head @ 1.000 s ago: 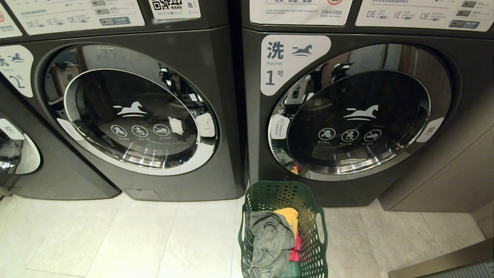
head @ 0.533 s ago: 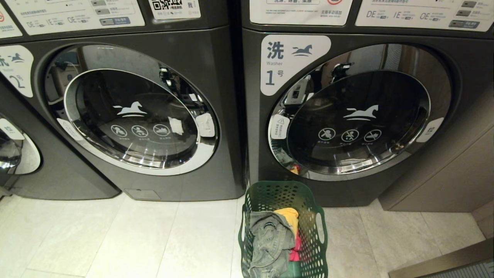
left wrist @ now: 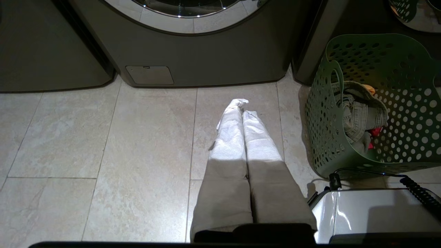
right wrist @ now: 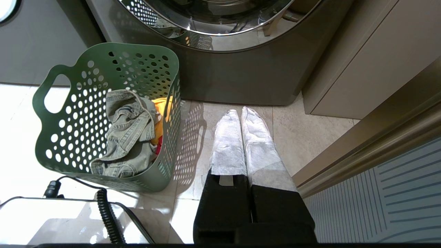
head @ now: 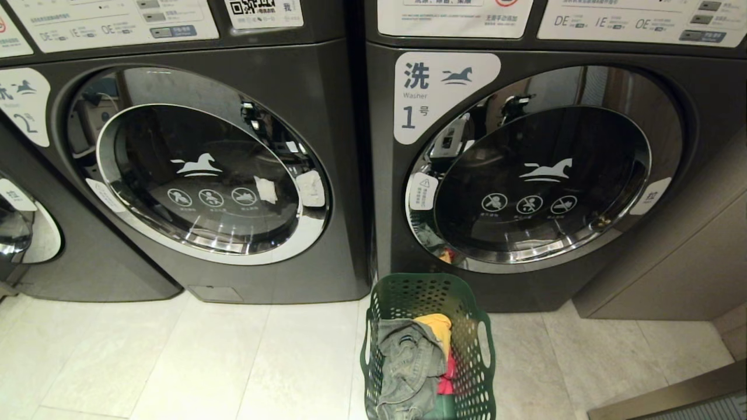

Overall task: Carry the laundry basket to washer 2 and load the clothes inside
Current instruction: Open the lid of the washing machine

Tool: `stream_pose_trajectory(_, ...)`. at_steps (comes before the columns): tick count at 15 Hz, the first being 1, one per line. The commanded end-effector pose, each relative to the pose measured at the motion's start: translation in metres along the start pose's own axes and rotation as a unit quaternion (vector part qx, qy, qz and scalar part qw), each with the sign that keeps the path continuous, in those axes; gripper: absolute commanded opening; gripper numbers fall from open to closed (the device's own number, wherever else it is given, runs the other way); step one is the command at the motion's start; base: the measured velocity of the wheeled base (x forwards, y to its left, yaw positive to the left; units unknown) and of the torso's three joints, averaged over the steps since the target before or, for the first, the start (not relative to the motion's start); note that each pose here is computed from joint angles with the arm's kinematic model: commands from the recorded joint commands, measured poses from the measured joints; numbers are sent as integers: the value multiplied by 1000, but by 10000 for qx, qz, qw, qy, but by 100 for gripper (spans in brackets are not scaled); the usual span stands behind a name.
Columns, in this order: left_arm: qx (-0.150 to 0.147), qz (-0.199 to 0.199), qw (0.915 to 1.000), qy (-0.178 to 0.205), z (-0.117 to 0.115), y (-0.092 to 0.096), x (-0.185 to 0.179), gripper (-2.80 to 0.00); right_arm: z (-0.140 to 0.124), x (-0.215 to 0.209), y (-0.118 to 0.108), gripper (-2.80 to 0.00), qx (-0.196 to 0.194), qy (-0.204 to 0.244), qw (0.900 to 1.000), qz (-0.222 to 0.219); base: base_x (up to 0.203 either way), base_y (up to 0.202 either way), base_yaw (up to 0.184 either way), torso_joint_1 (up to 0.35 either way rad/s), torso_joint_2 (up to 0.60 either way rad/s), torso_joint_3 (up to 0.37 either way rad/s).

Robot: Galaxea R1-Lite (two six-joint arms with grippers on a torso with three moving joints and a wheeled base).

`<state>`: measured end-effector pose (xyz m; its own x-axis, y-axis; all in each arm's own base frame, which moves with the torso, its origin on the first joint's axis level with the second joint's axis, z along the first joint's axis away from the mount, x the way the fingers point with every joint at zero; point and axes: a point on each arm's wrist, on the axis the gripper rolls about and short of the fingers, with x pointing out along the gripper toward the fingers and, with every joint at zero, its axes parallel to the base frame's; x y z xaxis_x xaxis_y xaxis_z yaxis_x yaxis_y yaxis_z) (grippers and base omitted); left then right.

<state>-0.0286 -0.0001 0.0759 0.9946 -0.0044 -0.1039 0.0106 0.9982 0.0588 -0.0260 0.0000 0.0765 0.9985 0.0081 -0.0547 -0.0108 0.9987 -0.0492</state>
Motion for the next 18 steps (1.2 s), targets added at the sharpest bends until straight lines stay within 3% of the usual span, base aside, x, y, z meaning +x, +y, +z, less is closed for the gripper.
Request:
stream_pose_trajectory(1,17,-9,10000,10,0,0,0,-280,0,0,0,-280,-6,10,10000,6,0,0,0,-2,4,-95)
stream_pose_trajectory(12,10,-23,10000,2,0,0,0,-280,0,0,0,-280,-36,16,10000,6,0,0,0,2,2,-89)
stream_pose_trajectory(14,160,-47,9999,-34,1,0,0,-280,0,0,0,-280,-29,17,10000,7,0,0,0,0,0,0)
stream_pose_trajectory(16,187,-25,9982,-570,26,1,-10,-280,0,0,0,-280,-36,10,10000,6,0,0,0,0,0,0)
stream_pose_trajectory(18,198,-109,9933,-1133,70,3,-30,-280,0,0,0,-280,-44,18,10000,7,0,0,0,0,0,0)
